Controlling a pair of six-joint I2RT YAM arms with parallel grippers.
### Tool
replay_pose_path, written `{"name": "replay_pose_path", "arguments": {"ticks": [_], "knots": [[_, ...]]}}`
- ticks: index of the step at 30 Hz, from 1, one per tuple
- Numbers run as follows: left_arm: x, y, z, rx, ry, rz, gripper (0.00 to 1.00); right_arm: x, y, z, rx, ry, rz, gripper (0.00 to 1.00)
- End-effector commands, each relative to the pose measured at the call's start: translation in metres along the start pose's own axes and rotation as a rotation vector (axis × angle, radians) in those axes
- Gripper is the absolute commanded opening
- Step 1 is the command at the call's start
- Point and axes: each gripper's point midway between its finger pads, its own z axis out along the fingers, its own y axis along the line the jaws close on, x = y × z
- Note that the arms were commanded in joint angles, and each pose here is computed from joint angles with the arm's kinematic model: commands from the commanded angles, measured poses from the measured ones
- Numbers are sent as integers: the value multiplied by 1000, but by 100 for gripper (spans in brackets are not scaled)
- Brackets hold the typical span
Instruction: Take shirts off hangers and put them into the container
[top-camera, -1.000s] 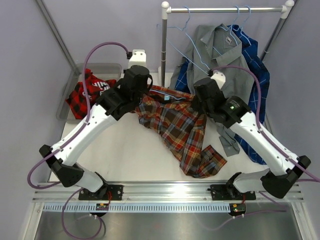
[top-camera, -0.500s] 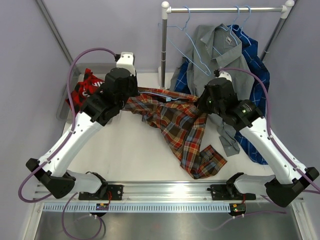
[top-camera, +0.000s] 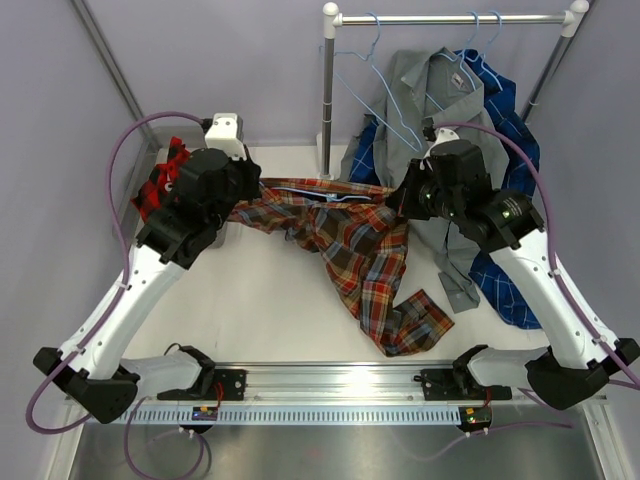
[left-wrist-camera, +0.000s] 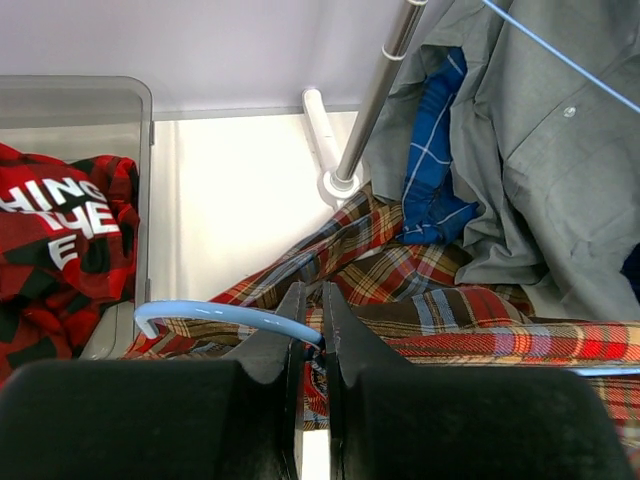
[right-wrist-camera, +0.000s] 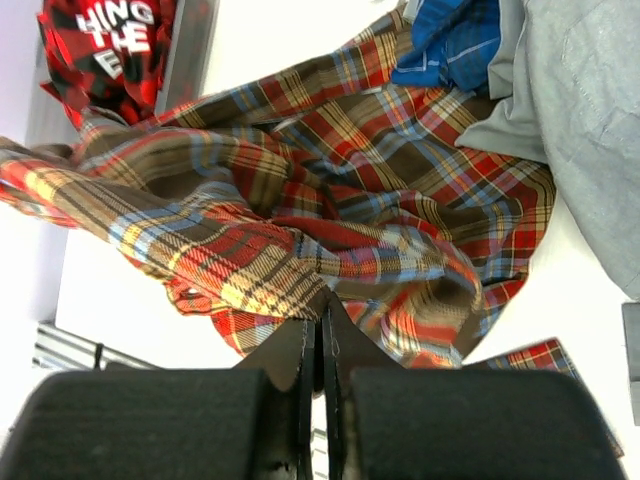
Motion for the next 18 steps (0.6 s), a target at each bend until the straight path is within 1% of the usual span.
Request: {"name": "replay_pose_path", "arguments": {"ticks": [1,4,10,11,15,17,18], "knots": [[-18,72,-24,-260,-41,86,0,9,-64,-8,221,42,-68,0],[-21,65,-29,-215,-55,72,0,28,-66,7,215,117,-67,0],[-30,33,-37,-17,-99,67,0,48,-56,26,128,168,-45,0],[-32,30,-39,-5,-108,56,0,50,-55,29,120,172,-42,0],[-50,16,-48,61,-143,-1,0,61,-35,39,-16,203,-45,0],[-57,1,-52,135,-146,-64,0,73,-31,42,-66,231,-53,0],[-59,-7,-51,169,-140,-86,0,75,-20,44,-126,235,-48,0]]}}
